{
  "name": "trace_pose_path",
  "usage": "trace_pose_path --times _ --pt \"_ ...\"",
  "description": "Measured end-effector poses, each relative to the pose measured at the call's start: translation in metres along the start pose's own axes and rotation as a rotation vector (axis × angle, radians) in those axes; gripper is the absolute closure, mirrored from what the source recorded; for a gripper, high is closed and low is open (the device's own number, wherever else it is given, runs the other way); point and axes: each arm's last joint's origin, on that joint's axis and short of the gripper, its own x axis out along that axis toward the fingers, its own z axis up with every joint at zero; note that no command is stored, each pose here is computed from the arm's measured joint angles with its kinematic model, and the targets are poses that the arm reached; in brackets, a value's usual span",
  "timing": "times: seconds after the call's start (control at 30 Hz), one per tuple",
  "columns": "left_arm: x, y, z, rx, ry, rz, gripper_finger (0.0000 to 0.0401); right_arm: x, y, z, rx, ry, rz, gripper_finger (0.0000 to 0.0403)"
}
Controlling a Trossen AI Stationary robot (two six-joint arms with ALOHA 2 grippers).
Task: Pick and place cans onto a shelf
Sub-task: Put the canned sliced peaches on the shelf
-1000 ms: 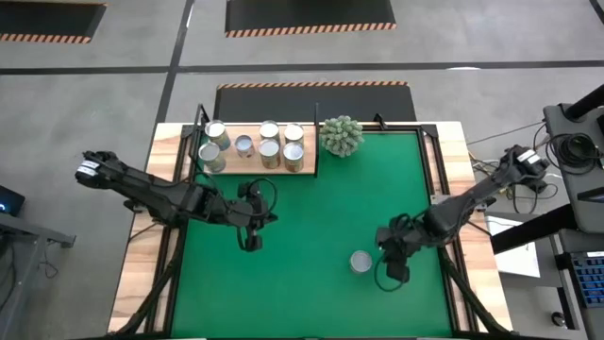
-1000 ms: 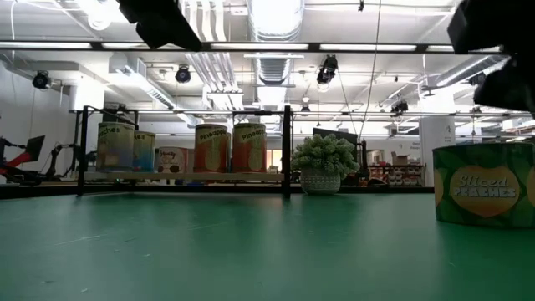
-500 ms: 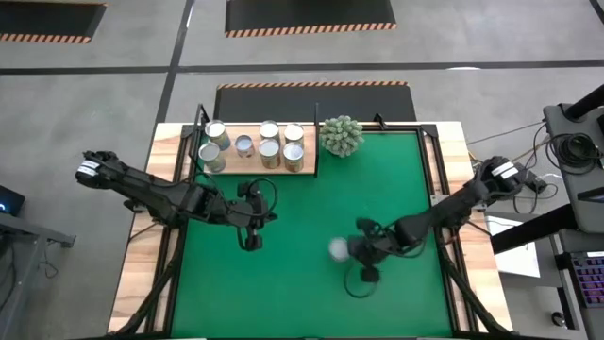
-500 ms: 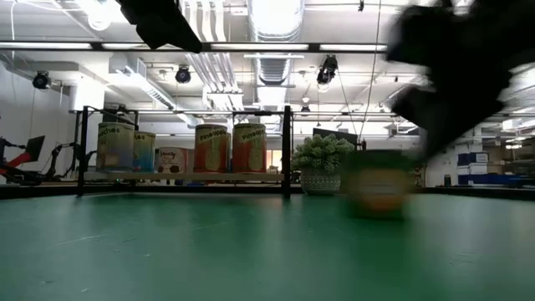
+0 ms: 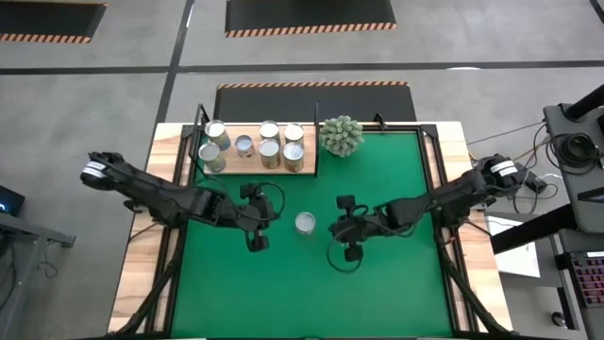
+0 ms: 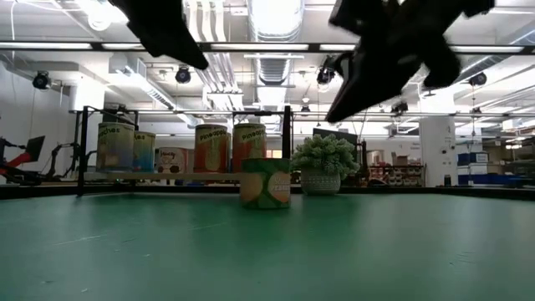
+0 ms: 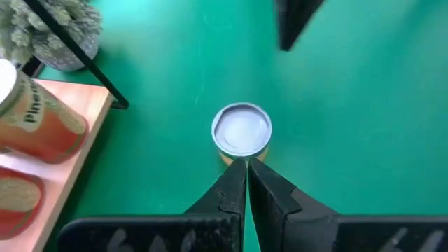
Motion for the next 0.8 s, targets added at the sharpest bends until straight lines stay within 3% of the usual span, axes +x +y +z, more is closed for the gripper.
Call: trace_pose_path --times 0.27,0.53,0.8 --pt "0.056 -0.019 0.000 0.007 -0.035 0.012 0.0401 0.028 -0.019 -0.022 0.026 0.092 -0.047 0.0394" --pt "0.124 -0.010 -0.023 -0.004 0.092 0.104 0.0401 0.025 -0.025 -0.022 0.019 0.073 -0.060 0.0394" --pt "0.133 -0.008 -0.030 -0.020 0.148 0.135 0.0401 0.024 -0.025 -0.022 0.015 0.070 -0.060 0.0394"
